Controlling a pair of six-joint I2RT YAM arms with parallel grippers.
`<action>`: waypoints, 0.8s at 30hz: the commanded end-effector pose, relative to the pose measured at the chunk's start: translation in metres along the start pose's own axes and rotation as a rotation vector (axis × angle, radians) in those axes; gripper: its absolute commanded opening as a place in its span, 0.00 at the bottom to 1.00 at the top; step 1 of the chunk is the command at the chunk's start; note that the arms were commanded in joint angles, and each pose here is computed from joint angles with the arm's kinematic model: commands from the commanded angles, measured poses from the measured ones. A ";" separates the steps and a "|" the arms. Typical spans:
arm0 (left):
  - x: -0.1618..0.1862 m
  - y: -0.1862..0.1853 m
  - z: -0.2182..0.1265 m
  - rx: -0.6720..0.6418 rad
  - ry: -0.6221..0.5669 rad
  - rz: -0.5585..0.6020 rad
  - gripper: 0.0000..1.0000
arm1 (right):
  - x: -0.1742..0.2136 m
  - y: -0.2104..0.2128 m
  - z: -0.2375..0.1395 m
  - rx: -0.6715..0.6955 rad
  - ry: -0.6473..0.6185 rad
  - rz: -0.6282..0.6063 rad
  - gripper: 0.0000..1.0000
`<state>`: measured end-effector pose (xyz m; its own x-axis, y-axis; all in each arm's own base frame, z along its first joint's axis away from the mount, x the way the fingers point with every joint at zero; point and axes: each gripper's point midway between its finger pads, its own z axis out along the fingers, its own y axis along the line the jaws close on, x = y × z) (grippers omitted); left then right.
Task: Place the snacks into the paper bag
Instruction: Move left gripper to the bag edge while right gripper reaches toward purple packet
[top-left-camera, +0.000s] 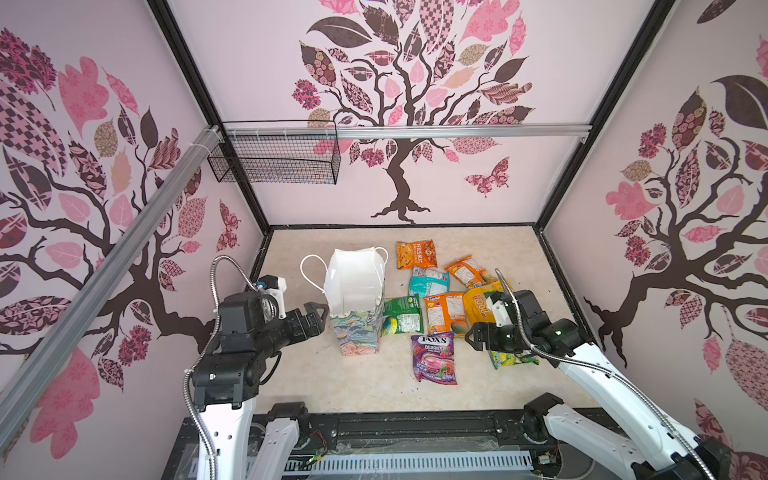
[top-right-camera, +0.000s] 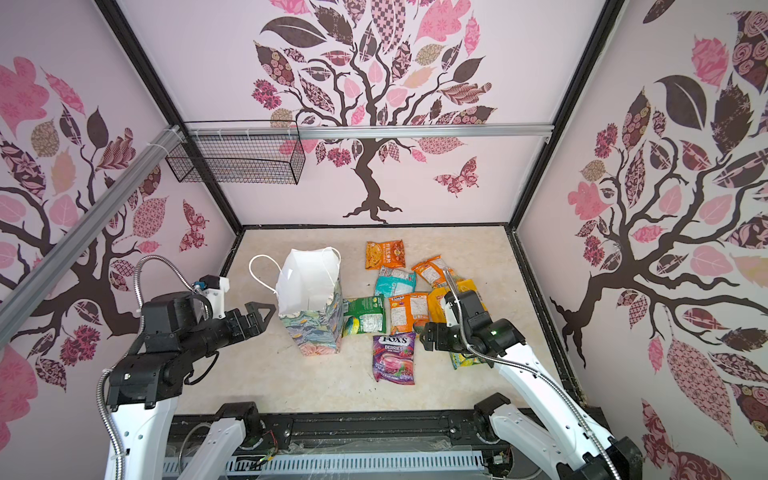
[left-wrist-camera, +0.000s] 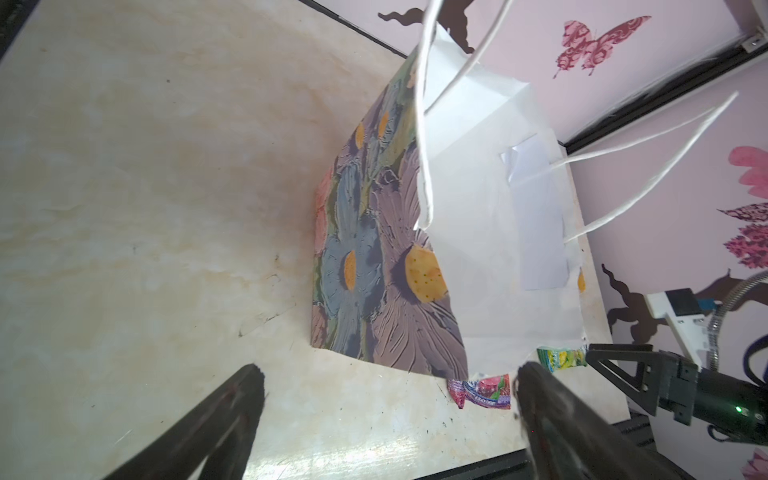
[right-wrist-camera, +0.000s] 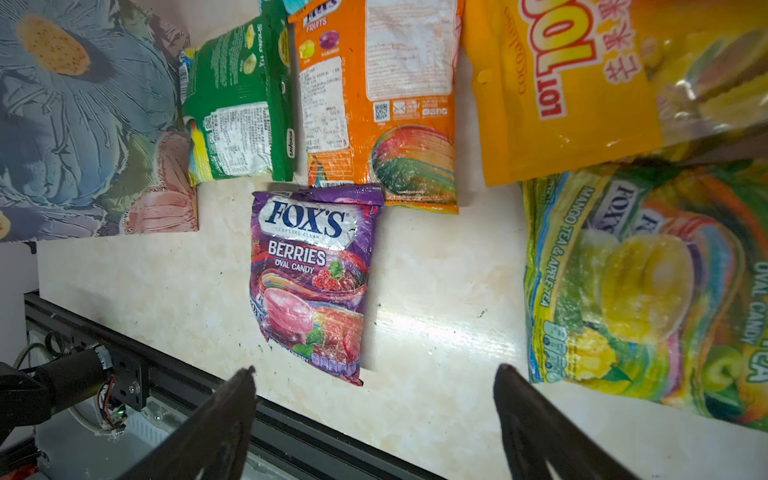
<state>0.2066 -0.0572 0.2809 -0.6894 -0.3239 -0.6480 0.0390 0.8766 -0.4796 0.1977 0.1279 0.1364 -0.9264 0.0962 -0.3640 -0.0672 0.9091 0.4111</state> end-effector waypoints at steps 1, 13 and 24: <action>-0.012 -0.012 0.018 0.110 -0.015 0.043 0.98 | 0.008 0.002 0.007 -0.022 0.046 0.055 0.87; -0.030 0.011 0.034 0.006 -0.079 0.058 0.88 | 0.012 -0.003 0.030 -0.021 0.050 0.148 0.80; -0.026 0.003 0.046 0.105 -0.122 0.087 0.79 | 0.026 0.008 0.063 -0.024 0.109 0.126 0.78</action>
<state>0.2515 -0.0597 0.2596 -0.6362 -0.3002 -0.7107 0.1223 0.8703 -0.4770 0.1915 0.1531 0.0808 -0.9650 0.1607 -0.2075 0.0489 0.8870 0.4592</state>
